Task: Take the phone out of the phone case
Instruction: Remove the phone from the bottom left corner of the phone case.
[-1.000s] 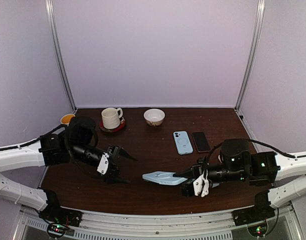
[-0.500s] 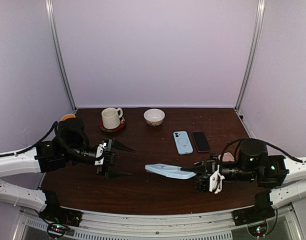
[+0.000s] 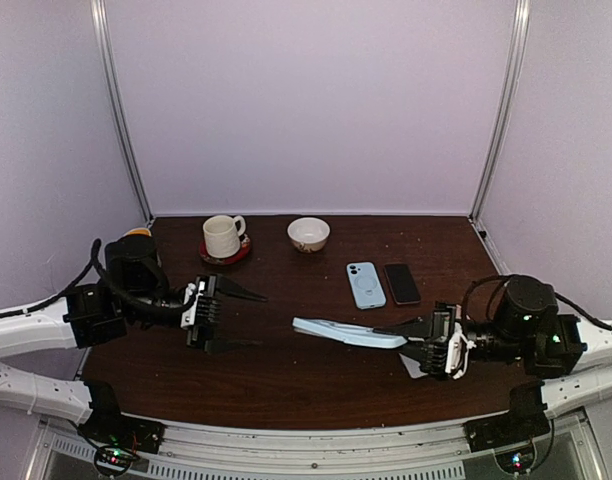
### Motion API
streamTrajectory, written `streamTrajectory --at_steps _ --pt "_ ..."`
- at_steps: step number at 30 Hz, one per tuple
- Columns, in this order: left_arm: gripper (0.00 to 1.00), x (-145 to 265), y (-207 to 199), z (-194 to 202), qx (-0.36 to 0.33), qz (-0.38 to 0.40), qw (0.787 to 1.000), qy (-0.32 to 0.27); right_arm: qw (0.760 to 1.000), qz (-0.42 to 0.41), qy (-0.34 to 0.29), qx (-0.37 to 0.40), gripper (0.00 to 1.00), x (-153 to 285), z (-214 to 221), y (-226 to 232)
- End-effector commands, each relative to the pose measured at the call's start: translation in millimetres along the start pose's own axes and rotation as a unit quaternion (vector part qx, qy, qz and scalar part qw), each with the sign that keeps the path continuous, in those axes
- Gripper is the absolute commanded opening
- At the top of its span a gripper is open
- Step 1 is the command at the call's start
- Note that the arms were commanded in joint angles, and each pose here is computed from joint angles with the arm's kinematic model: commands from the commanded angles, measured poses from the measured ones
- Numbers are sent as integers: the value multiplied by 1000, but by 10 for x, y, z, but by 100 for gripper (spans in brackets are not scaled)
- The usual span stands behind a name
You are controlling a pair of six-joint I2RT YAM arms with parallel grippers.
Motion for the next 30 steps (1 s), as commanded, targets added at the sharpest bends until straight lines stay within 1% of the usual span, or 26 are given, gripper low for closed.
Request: streamTrajectory --at_steps 1,4,9,13,20,26,30 --pt "66 26 6 -189 -16 1 999 -40 995 70 -66 -20 0 109 -352 -391" --pt "64 26 14 -253 -21 3 998 -54 994 73 -81 -28 0 140 -426 -437" --pt "60 48 10 -407 -29 15 996 -83 984 83 -149 -51 0 266 -666 -525" --pt "55 85 -50 -535 -34 39 993 -107 979 83 -177 -66 0 303 -784 -582" --pt "52 104 -87 -733 -40 61 986 -153 962 93 -239 -95 0 356 -1029 -741" --pt "50 87 -129 -909 -56 77 979 -182 950 74 -277 -122 0 356 -1173 -772" --pt "48 75 -180 -1017 -63 94 974 -198 946 54 -289 -134 0 343 -1228 -749"
Point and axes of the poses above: each gripper's point midway between its finger pads, its own x axis back along the fingers, its own y axis along the line the jaws close on, z = x × y, the point moved 1 cm from there along x, back along the fingers, and after that the axes turned 6 degrees about x, right-handed, at the moved point
